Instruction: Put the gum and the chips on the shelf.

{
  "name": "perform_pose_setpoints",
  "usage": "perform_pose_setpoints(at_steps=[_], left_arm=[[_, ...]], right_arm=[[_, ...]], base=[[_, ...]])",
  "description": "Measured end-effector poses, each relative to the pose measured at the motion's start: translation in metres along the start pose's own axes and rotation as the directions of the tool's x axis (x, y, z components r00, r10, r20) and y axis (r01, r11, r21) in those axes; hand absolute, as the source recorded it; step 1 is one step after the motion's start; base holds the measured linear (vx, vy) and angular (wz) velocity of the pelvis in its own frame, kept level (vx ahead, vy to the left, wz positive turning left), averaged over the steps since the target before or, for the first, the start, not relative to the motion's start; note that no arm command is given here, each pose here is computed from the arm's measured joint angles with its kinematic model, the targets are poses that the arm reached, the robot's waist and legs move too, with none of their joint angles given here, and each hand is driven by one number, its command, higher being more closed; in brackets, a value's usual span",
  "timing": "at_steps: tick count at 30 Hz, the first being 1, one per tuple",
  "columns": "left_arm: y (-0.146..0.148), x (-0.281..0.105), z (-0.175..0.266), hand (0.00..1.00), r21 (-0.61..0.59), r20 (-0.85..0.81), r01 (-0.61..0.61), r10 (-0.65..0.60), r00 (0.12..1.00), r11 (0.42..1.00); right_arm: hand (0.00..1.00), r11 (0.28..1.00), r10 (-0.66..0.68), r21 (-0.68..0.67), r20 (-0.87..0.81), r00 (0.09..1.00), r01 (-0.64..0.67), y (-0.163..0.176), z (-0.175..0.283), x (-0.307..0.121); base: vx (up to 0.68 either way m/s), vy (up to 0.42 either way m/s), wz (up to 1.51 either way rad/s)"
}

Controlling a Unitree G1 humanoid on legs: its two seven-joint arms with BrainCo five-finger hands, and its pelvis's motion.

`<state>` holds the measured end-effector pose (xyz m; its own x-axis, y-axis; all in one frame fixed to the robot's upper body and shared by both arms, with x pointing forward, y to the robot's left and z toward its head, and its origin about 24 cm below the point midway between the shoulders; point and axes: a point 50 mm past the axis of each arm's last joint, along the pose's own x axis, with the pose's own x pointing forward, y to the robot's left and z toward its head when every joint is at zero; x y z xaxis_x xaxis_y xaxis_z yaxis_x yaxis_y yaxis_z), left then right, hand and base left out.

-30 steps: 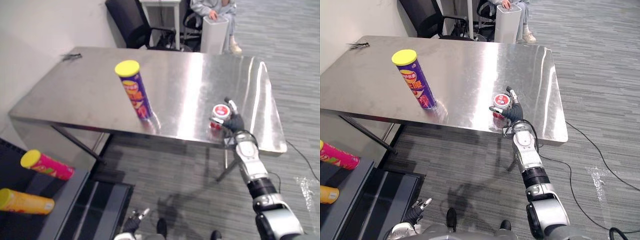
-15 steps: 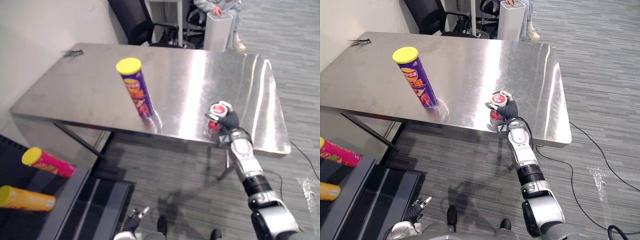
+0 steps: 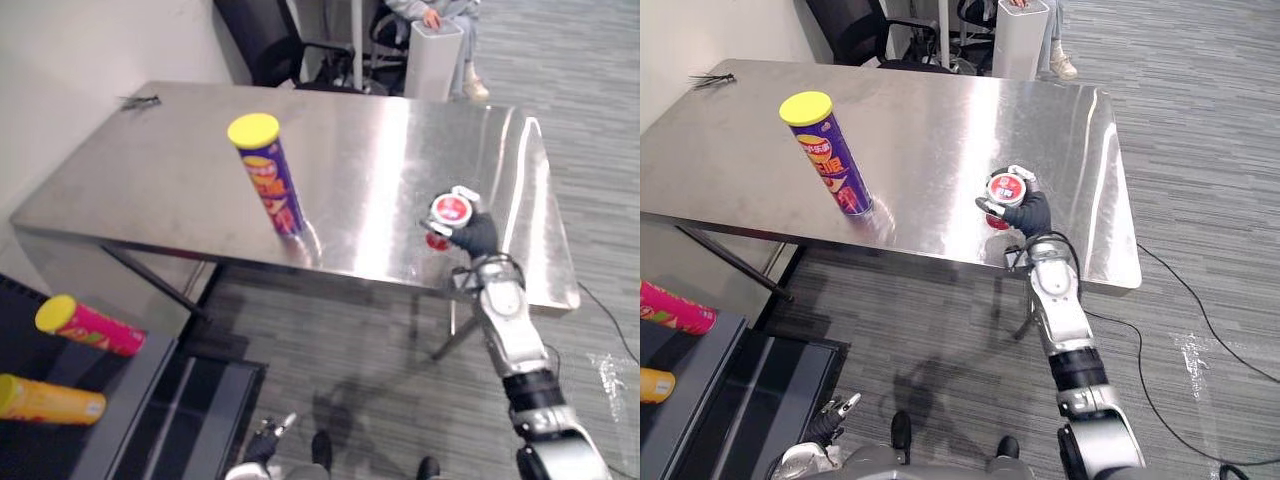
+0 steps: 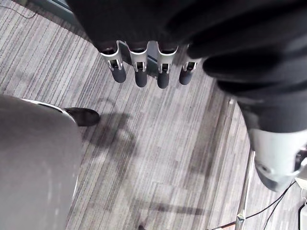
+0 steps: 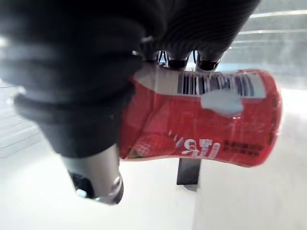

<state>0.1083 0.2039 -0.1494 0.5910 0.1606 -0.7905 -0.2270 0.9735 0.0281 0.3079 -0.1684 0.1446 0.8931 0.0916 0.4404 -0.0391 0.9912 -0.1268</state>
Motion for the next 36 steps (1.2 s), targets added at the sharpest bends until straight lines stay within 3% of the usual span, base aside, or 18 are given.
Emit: perform_pose_setpoints(at_steps=[7, 23, 30, 36], left_arm=[[0.007, -0.003, -0.007, 0.0, -0.011, -0.02, -0.022, 0.022, 1.0, 1.0], [0.013, -0.007, -0.019, 0.0, -0.012, -0.061, -0.039, 0.038, 0.997, 0.999], [0.008, -0.002, -0.006, 0.0, -0.021, -0.023, -0.021, 0.021, 1.0, 1.0], [0.021, -0.004, -0.008, 0.0, -0.084, -0.031, -0.077, 0.074, 0.997, 0.993]], right_arm=[[1.0, 0.994, -0.089, -0.061, 0.048, 0.995, 0.091, -0.04, 0.014, -0.043], [1.0, 0.987, -0.152, -0.047, 0.003, 0.988, 0.152, -0.056, 0.012, -0.076], [1.0, 0.991, -0.064, 0.12, 0.075, 0.995, 0.055, -0.026, 0.02, -0.053], [1.0, 0.988, -0.128, 0.098, 0.13, 0.983, 0.116, -0.041, 0.03, -0.04]], base=[[-0.02, -0.01, -0.06], [-0.01, -0.011, -0.04], [-0.13, -0.081, 0.89], [-0.21, -0.168, 1.39]])
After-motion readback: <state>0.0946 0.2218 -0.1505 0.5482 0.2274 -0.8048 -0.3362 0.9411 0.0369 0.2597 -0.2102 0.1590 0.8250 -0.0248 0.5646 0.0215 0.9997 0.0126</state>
